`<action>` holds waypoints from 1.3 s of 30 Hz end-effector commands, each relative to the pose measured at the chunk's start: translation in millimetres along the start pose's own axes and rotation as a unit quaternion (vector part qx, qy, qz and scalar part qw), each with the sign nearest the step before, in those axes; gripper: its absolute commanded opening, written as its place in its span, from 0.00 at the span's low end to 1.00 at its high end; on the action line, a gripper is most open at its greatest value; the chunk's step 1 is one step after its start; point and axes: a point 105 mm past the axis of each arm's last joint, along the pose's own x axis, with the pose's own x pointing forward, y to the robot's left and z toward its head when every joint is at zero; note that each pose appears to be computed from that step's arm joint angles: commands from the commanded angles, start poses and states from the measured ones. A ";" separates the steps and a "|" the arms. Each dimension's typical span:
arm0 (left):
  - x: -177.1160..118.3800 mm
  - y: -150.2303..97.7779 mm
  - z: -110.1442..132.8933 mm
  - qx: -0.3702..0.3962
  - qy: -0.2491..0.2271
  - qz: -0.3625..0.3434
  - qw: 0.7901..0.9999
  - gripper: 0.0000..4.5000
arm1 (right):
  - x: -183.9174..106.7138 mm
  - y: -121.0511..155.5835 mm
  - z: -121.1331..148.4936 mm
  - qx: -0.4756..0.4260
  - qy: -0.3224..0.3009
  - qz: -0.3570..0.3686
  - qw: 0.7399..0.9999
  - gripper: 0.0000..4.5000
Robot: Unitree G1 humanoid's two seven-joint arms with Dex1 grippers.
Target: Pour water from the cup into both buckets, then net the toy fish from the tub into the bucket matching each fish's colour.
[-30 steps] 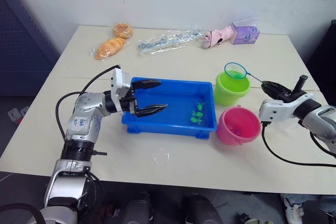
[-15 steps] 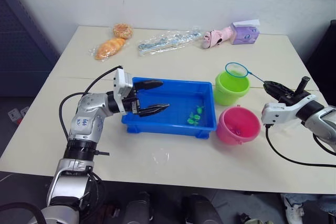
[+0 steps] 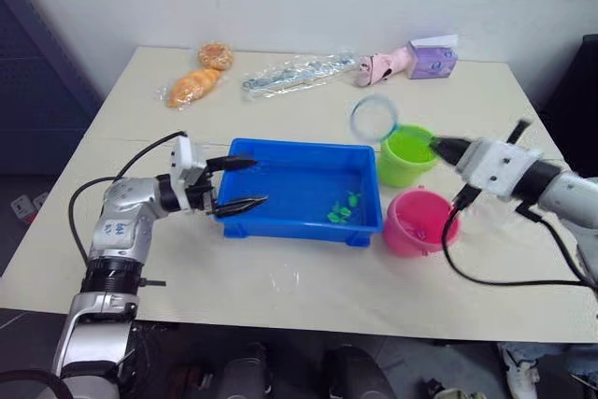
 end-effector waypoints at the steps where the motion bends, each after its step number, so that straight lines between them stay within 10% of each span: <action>1: -8.0 1.8 7.5 0.025 -0.002 0.008 1.000 0.99 | 0.6 15.5 8.3 -0.010 0.021 0.061 0.998 0.00; 39: 4.8 -15.2 -1.7 0.005 -0.011 0.006 1.000 0.99 | 29.1 5.8 1.0 -0.170 0.149 0.193 0.955 0.00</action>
